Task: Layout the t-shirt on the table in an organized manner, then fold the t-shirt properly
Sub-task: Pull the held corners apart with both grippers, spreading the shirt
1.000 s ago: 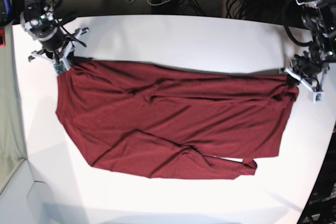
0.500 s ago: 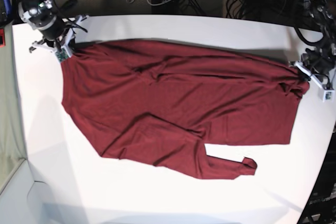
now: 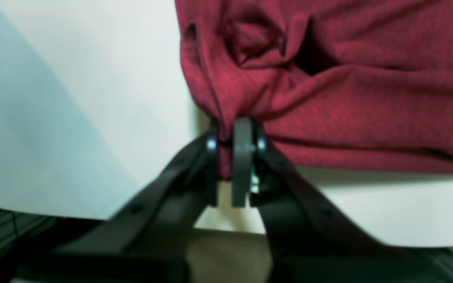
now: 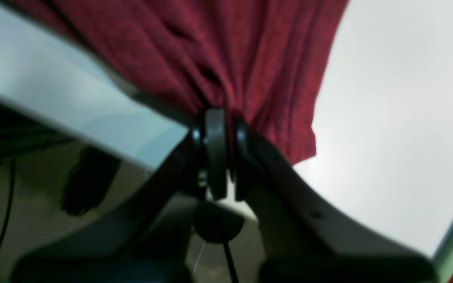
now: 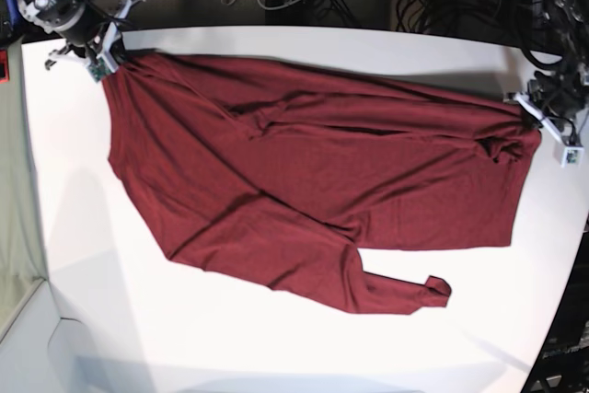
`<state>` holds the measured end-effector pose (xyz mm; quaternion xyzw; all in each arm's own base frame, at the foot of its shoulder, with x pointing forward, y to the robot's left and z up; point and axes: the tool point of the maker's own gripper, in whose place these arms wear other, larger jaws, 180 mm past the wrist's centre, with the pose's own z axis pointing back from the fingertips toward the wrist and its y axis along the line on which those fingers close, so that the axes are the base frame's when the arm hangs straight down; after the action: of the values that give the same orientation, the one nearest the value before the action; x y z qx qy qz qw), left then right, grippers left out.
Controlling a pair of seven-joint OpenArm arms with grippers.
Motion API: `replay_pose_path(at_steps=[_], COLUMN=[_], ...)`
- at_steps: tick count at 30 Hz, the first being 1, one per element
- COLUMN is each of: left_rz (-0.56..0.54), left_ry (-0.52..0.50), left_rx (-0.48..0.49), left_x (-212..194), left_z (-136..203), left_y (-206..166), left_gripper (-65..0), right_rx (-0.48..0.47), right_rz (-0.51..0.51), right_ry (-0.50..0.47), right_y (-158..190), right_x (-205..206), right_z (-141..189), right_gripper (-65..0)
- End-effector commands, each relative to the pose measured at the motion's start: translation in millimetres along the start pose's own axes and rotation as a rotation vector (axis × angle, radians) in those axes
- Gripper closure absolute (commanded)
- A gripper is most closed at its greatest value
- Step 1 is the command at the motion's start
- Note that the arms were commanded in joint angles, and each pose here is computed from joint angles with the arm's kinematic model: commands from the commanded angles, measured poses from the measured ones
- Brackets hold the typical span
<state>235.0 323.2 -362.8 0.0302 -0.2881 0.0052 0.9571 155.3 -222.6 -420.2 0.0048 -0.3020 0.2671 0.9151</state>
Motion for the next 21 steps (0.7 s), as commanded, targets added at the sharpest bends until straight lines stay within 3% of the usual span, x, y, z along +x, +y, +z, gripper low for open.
replay_pose_path(at_steps=[1, 12, 21], left_rz=[-0.019, -0.12, -0.164], left_ry=[-0.015, 0.028, 0.074], left_rx=[0.022, -0.018, 0.066], left_x=[4.3, -11.1, -18.2], left_z=[6.1, 4.8, 6.0], left_y=[7.6, 2.4, 16.9], left_gripper=[0.0, 0.0, 0.0], right_rx=[-0.002, 0.005, 0.015], right_rz=[0.017, -0.008, -0.013], right_ry=[-0.027, -0.022, -0.006], right_y=[-2.6, 5.7, 10.6], right_x=[7.2, 2.5, -4.6], right_z=[4.6, 6.1, 8.1], right_gripper=[0.0, 0.0, 0.0])
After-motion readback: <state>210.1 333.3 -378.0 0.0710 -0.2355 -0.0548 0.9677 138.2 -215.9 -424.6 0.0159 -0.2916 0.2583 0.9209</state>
